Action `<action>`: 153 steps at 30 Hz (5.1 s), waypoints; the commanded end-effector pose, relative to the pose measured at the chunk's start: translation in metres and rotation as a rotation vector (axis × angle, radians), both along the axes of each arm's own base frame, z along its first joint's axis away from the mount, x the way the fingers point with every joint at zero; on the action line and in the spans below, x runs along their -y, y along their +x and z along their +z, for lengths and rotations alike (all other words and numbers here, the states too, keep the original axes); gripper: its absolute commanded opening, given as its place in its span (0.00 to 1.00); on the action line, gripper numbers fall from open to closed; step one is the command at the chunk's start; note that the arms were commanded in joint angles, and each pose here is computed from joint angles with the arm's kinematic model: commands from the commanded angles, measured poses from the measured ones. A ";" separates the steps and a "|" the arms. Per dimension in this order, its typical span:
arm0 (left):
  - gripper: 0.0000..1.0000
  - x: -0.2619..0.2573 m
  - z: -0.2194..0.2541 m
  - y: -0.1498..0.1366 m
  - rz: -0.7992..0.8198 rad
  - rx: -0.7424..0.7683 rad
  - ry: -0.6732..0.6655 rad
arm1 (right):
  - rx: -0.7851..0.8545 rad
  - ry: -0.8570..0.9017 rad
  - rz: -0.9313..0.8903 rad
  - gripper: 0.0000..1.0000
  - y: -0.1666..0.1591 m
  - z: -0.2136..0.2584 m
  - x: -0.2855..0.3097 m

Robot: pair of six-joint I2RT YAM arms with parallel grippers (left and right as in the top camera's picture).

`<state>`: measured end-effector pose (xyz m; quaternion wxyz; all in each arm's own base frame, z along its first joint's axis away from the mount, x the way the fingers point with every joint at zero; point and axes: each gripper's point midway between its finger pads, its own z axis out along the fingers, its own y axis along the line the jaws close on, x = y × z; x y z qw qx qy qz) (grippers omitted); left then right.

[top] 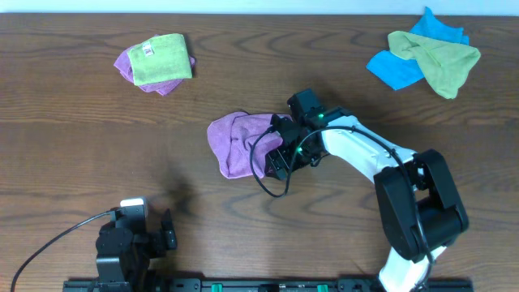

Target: Fold the cloth

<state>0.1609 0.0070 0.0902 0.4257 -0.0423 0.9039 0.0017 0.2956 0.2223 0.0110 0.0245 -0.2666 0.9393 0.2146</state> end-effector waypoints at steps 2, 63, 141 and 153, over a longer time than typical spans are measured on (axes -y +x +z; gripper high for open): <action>0.95 0.001 0.000 0.000 -0.012 0.004 0.003 | 0.001 -0.066 0.037 0.80 -0.008 -0.021 0.016; 0.95 0.001 0.000 0.000 -0.012 0.004 0.003 | 0.362 -0.025 -0.248 0.75 0.012 0.113 0.100; 0.95 0.001 0.000 0.000 -0.012 0.004 0.003 | 0.227 0.030 0.085 0.63 -0.014 -0.016 -0.051; 0.95 0.001 0.000 0.000 -0.012 0.004 0.003 | 0.179 -0.041 0.105 0.43 -0.025 -0.047 -0.047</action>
